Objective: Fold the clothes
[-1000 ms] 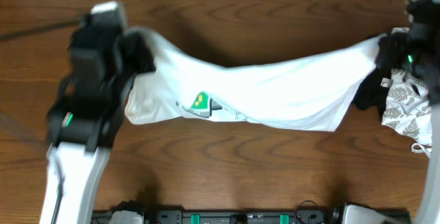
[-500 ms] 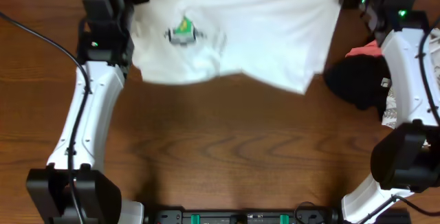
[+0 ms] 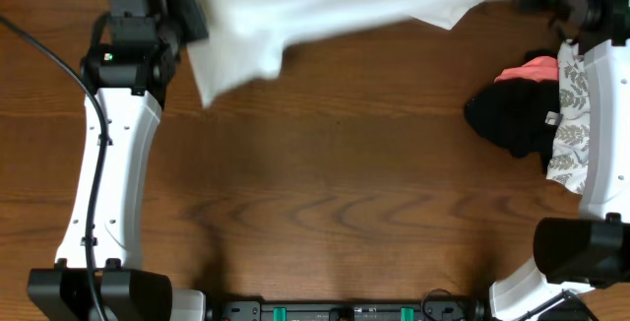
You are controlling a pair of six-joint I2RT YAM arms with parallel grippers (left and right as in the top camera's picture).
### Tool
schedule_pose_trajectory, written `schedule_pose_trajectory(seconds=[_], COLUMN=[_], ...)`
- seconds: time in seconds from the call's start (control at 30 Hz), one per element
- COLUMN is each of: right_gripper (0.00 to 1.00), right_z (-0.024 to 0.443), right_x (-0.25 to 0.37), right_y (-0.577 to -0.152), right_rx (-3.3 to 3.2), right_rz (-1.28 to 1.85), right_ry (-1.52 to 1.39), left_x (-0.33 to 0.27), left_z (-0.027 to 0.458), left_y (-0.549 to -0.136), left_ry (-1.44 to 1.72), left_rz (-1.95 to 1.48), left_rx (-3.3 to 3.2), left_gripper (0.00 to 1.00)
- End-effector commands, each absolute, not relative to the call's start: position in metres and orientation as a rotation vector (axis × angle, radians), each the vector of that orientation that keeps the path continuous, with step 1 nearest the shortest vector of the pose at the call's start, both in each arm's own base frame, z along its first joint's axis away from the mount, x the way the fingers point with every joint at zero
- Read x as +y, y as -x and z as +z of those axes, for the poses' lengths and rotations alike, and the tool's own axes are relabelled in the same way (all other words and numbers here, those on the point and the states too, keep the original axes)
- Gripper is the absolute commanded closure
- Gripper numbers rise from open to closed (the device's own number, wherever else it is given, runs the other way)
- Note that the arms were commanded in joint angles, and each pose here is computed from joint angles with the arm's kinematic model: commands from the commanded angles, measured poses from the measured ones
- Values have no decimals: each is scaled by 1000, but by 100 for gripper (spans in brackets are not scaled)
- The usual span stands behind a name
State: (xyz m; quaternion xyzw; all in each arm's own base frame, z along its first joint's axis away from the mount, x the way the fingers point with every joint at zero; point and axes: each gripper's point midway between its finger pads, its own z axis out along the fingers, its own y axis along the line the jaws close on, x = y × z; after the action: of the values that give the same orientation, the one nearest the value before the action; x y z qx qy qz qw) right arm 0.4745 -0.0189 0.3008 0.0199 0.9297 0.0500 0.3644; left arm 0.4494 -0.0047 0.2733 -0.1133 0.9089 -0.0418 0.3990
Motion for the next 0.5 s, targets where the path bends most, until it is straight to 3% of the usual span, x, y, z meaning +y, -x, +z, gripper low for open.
schedule_pose_trajectory(seconds=[0.0,0.23,0.47], right_gripper=[99,99,99], right_z=[256,167,104], right_x=[-19,-8,-3], right_y=[-442,-340,-293], right_rx=[2602,3103,3305], right_rz=[132,201,238], right_ry=[-69,-143,-187], left_x=[-9,-22,-21], left_z=[254,201,159], left_y=[-425,-365,-321], left_ry=[311,328,366], left_rz=[-135,-196,-165], left_rx=[2430,2737,2939], left_gripper=[94,93,89])
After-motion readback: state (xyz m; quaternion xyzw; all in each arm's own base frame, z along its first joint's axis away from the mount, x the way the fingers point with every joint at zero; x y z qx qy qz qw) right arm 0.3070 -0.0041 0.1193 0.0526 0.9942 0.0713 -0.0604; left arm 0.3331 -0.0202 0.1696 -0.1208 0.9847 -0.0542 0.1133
